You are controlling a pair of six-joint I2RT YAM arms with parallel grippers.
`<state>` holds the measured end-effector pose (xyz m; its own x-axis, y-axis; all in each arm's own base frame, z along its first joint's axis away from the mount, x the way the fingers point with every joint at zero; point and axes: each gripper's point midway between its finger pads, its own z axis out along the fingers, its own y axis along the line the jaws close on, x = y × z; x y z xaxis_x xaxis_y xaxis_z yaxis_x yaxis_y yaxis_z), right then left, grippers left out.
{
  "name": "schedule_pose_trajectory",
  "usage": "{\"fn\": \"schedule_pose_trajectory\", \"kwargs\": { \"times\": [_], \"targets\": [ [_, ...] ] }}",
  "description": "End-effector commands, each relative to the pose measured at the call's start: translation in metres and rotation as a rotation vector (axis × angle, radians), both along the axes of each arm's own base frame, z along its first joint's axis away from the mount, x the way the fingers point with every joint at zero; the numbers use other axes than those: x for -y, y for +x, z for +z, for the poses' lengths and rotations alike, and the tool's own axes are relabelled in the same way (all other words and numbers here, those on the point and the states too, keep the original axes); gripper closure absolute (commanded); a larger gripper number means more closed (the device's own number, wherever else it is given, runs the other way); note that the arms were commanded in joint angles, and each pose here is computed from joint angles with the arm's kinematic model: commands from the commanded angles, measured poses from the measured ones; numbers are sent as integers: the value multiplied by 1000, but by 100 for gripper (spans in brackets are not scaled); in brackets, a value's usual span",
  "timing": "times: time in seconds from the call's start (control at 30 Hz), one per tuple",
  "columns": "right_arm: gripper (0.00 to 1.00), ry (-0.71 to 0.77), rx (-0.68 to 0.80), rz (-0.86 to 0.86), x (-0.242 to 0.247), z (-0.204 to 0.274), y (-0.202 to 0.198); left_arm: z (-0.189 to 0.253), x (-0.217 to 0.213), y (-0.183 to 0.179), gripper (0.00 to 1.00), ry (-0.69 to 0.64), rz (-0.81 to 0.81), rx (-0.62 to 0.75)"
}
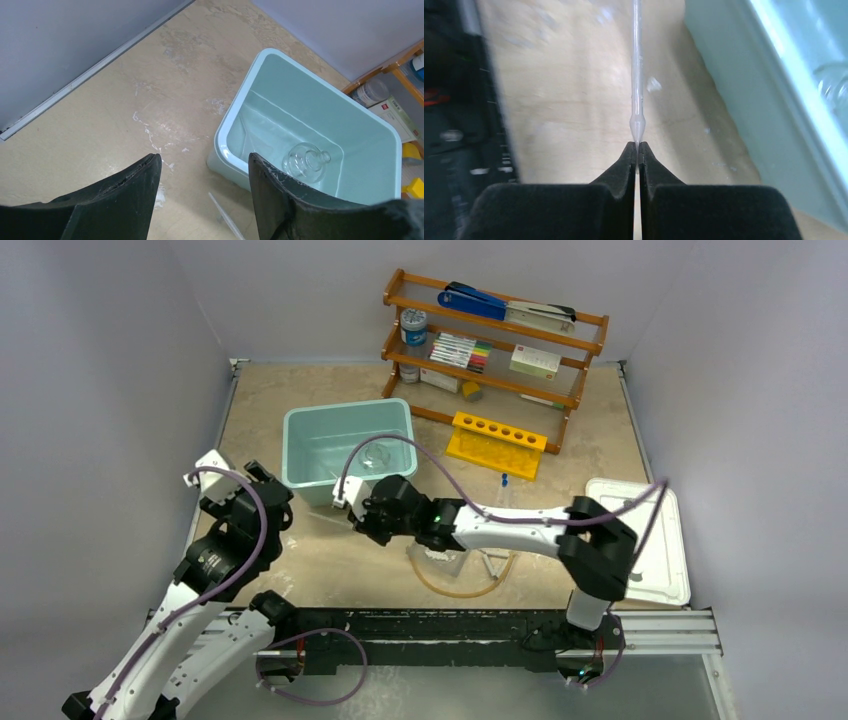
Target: Organize the chemistry lab equipment
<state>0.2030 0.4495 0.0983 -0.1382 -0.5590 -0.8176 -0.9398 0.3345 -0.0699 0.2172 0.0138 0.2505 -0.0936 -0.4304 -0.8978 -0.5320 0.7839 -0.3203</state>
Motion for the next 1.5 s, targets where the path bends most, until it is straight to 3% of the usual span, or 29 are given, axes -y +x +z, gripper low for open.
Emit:
{"fn": "schedule_pose_trajectory", "kwargs": {
  "times": [0.0, 0.13, 0.23, 0.47, 0.83, 1.0, 1.13, 1.27, 1.47],
  "targets": [
    [100, 166, -24, 158, -8, 80, -32, 28, -10, -3, 38, -17, 45, 86],
    [100, 266, -8, 152, -11, 127, -15, 38, -19, -12, 39, -64, 62, 179],
    [100, 290, -2, 72, -7, 139, 29, 38, -19, -13, 39, -69, 58, 192],
    [100, 207, 52, -87, -12, 124, 126, 20, -9, -2, 39, -44, 47, 114],
    [99, 31, 79, -169, -11, 58, 185, 13, -7, -2, 40, -31, 30, 97],
    [65, 58, 105, -187, -11, 72, 188, 11, -4, 1, 40, -27, 21, 88],
    [48, 111, 163, -239, 1, 104, 189, 10, 19, 18, 40, -9, -91, 64],
    [40, 216, 232, -312, 22, 151, 188, -1, 69, 46, 41, -3, -316, 3],
    [39, 348, 219, -548, 93, 198, 208, 16, 149, 73, 47, -57, -663, 55]
  ]
}}
